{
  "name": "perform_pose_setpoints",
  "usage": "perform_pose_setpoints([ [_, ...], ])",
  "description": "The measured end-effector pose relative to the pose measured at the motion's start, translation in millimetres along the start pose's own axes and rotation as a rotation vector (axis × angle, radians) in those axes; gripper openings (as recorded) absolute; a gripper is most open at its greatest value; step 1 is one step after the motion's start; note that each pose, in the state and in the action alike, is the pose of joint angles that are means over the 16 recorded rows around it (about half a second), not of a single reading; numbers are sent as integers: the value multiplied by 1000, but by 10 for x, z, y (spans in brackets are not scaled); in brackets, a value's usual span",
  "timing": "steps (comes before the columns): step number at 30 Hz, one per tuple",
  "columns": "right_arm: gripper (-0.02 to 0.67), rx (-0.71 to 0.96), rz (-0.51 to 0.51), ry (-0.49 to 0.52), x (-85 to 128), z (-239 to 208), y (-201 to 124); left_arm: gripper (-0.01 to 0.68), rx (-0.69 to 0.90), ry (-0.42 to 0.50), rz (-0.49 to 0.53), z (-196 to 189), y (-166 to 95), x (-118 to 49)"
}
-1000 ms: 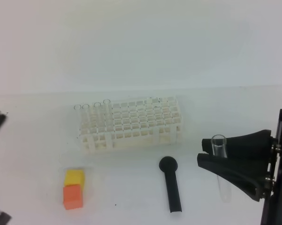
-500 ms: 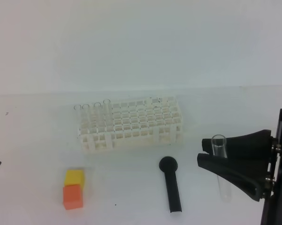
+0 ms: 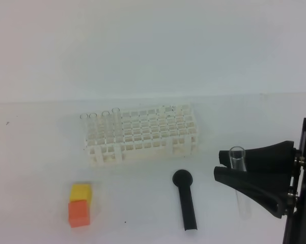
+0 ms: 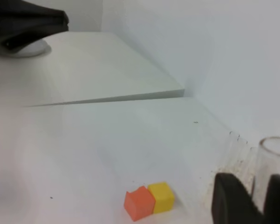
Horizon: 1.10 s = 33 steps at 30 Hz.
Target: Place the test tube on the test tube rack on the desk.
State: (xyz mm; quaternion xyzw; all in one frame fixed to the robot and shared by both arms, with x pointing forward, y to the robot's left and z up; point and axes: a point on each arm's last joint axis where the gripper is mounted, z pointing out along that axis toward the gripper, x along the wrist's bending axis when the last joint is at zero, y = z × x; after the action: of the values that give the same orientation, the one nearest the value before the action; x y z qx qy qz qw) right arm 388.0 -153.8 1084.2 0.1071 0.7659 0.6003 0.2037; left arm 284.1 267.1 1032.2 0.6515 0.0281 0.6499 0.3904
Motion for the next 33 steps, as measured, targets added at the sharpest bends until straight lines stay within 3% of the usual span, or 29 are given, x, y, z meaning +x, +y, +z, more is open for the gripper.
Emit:
perform_pose_setpoints([
  [15,122,20,4,9,-15,50,-48,-1,58,-38,51,-45,-206,-285],
  [33,122,22,-21,11,-12,51,-55,-1,69,-60,100,-73,-288,-415],
])
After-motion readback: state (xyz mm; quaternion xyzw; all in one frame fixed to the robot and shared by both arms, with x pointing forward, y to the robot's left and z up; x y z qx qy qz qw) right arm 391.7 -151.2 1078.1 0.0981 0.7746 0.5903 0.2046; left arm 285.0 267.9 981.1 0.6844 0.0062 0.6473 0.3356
